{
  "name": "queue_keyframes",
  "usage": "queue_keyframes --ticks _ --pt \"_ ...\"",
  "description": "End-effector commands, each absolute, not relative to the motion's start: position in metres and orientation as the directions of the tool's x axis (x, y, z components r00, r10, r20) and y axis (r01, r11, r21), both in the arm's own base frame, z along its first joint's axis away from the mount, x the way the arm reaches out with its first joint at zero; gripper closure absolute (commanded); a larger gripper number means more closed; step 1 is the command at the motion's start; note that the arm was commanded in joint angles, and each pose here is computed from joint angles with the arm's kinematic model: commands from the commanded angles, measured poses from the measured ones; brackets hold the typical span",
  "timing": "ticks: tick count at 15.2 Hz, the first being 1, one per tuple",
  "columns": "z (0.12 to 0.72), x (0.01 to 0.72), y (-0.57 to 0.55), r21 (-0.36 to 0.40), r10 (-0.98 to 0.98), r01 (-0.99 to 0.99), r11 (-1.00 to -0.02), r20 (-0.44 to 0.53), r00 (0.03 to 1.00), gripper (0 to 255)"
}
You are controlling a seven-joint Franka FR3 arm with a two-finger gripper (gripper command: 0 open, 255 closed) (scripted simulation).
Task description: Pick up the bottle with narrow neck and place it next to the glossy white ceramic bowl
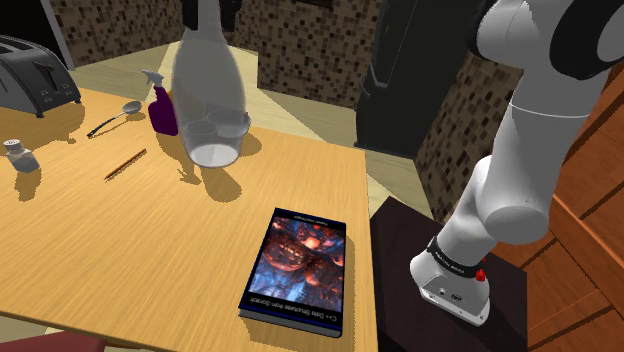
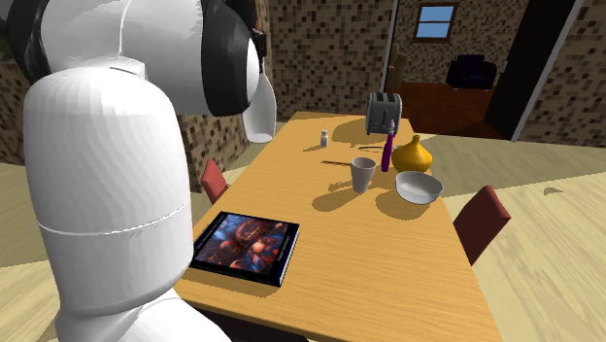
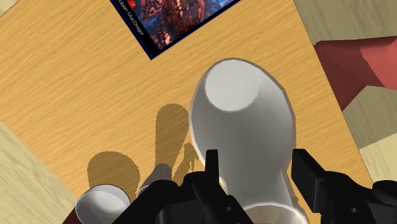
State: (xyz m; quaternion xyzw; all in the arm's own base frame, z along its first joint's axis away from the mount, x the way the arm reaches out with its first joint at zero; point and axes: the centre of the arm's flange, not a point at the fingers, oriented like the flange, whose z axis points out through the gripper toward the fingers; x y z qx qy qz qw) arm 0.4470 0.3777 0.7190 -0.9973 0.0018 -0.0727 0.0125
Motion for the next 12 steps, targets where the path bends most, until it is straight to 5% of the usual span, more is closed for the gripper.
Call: queue_keyframes --ticks 1,12 --pt "0.730 0.448 0.378 -0.025 -0.006 -0.002 -1.000 0.145 0.989 255" --pt "0.715 0.500 0.309 -0.025 -0.006 -0.002 -1.000 0.145 0.989 255"
